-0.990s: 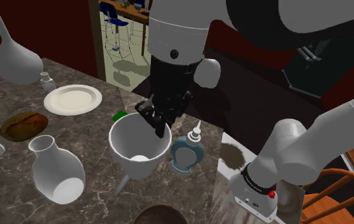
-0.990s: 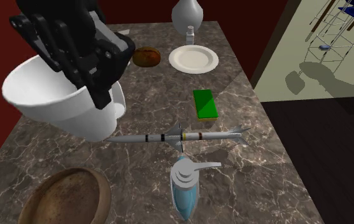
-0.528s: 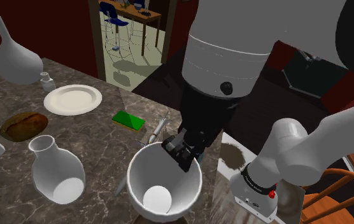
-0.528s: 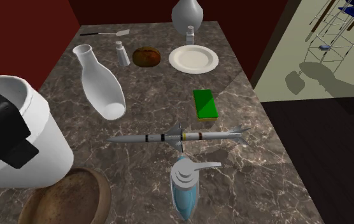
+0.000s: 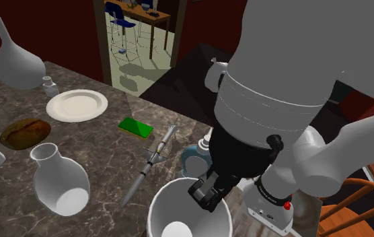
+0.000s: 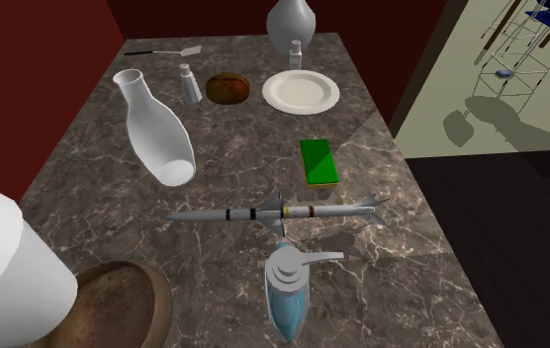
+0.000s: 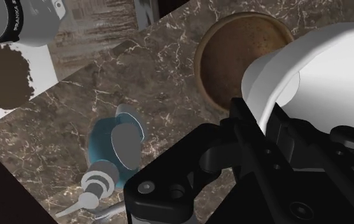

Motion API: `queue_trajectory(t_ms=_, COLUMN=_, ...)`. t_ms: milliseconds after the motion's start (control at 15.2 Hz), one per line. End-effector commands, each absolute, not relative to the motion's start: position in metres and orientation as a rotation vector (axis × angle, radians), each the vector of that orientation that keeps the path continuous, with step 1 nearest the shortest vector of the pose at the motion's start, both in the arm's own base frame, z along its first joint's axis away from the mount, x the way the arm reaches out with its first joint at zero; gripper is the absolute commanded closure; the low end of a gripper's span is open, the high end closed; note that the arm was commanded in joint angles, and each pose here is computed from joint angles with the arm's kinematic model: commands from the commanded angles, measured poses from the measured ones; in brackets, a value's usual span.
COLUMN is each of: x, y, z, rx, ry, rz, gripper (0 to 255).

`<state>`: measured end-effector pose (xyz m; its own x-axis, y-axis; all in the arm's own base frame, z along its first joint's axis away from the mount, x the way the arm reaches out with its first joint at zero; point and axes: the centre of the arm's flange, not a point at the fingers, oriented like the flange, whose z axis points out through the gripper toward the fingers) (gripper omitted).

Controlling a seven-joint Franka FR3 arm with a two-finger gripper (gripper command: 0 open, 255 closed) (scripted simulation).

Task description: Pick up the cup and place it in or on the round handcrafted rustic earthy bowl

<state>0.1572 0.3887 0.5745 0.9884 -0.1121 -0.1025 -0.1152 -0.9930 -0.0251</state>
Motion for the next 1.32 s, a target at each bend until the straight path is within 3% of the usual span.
queue_trajectory(t_ms=0, x=0.157, y=0.389, z=0.564, rx=-3.101, ry=0.178, rz=0.156, gripper=255)
queue_trajectory(t_ms=1254, x=0.157, y=0.389, z=0.476, rx=-3.101, ry=0.178, rz=0.156, gripper=255)
